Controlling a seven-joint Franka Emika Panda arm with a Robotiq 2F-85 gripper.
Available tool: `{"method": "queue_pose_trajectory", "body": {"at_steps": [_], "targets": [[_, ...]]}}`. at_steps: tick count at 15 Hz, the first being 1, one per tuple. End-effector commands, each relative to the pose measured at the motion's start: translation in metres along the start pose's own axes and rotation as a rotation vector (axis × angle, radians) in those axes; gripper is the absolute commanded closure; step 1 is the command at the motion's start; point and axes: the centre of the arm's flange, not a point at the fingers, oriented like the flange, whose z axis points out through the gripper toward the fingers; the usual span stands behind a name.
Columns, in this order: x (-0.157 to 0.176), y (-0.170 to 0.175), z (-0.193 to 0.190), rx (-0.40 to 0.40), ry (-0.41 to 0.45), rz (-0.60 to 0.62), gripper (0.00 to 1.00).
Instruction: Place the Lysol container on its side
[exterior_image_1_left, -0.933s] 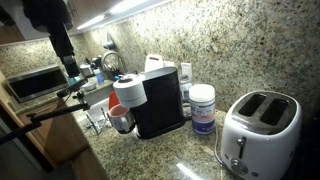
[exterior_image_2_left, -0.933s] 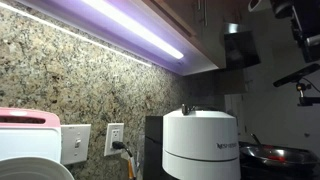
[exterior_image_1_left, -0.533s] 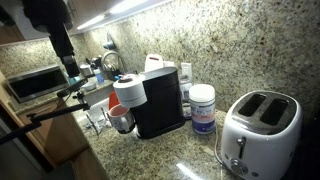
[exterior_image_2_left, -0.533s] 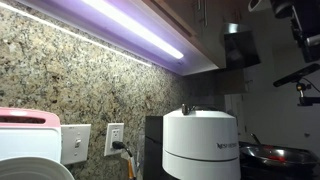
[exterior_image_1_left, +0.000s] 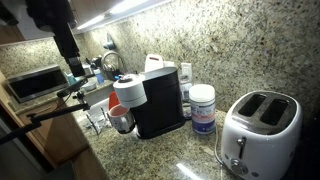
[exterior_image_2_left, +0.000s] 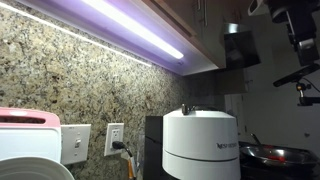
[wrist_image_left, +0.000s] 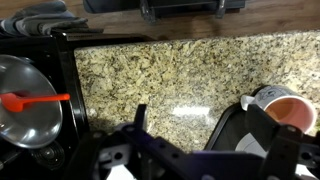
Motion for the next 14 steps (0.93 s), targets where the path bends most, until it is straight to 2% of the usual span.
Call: {"method": "queue_pose_trajectory", "body": {"at_steps": [1,5,11,14], "targets": [[0.006,0.015,0.010,0.040,0.071,0.021,0.00],[0.023,0.022,0.018,0.075,0.174,0.061,0.00],[0.044,0.018,0.026,0.084,0.295,0.127,0.00],[0.058,0.018,0.035,0.077,0.368,0.214,0.00]]}}
